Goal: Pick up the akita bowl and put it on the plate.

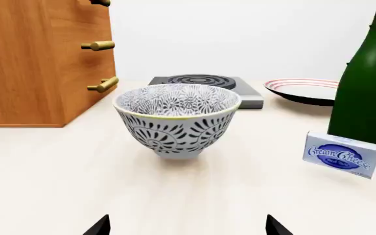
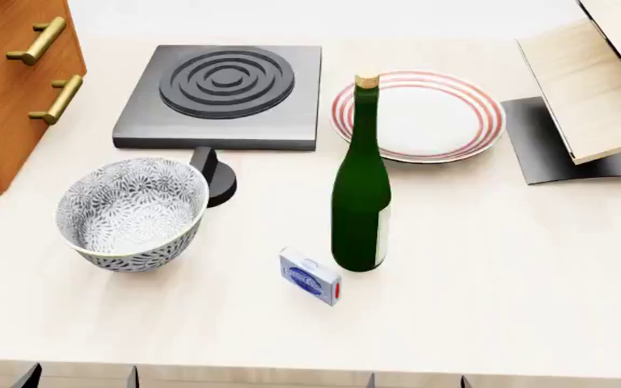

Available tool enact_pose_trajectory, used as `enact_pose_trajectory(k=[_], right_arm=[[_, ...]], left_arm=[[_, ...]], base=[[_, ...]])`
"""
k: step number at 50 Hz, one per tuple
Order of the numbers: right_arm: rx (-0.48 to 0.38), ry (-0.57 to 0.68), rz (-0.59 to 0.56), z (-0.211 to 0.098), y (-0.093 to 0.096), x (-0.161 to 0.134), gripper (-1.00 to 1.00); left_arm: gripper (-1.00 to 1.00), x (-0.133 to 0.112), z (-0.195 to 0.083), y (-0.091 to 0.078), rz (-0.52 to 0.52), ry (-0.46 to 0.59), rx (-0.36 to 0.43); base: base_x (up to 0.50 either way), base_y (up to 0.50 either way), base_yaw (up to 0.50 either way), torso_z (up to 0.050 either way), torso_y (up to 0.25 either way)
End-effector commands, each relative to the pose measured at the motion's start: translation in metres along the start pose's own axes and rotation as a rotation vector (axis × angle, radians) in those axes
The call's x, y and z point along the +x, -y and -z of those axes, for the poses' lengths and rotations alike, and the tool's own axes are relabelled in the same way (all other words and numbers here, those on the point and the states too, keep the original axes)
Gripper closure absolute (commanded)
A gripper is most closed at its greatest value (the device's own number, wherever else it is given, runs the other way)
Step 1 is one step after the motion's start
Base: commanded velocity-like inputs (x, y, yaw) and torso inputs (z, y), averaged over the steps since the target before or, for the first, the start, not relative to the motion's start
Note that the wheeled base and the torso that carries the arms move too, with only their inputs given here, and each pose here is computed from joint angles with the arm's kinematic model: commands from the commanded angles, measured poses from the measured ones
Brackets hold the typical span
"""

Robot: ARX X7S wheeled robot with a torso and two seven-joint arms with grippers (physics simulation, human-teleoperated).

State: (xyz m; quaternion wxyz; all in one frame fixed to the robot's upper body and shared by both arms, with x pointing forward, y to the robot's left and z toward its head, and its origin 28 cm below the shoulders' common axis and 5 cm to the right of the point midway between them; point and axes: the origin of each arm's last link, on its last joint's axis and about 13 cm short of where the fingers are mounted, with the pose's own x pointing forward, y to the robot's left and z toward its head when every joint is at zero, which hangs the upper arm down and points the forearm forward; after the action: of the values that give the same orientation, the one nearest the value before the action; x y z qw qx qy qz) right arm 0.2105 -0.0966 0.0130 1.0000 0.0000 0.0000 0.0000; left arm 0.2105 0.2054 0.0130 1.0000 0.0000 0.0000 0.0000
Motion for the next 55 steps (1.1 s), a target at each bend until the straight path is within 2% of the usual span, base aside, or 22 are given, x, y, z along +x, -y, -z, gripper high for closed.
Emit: enact_pose_trajectory(k=[1,7,24,34,39,48,55], right_arm=[[0.0,0.0,0.0,-0.002,0.0,-0.001,-1.0],[0.007,0.01,-0.01,0.0,-0.001,0.0,-1.0],[-0.001,0.0,-0.007,0.0,-0.002,0.006,-1.0],[-0.015,0.113,0.03,-0.042,0.002,0.016,-1.0],[-0.015,0.144,0.043,-0.053,0.003,0.016,-1.0],[-0.011,0.227,0.048,-0.078,0.005,0.004,-1.0],[-0.005,0.252,0.048,-0.084,0.006,-0.002,-1.0]], left_arm=[[-1.0,0.0,-0.001,0.0,0.0,0.0,0.0],[-1.0,0.0,0.002,0.002,0.008,0.008,0.026],[-1.0,0.005,-0.002,-0.001,-0.018,0.021,0.033],[-1.0,0.016,-0.051,-0.011,-0.09,0.148,0.056],[-1.0,0.016,-0.064,-0.016,-0.115,0.189,0.051],[-1.0,0.003,-0.093,-0.021,-0.142,0.284,0.037],[-1.0,-0.006,-0.1,-0.02,-0.137,0.314,0.041]], base=[[0.0,0.0,0.0,0.0,0.0],[0.0,0.0,0.0,0.0,0.0],[0.0,0.0,0.0,0.0,0.0],[0.0,0.0,0.0,0.0,0.0],[0.0,0.0,0.0,0.0,0.0],[0.0,0.0,0.0,0.0,0.0],[0.0,0.0,0.0,0.0,0.0]])
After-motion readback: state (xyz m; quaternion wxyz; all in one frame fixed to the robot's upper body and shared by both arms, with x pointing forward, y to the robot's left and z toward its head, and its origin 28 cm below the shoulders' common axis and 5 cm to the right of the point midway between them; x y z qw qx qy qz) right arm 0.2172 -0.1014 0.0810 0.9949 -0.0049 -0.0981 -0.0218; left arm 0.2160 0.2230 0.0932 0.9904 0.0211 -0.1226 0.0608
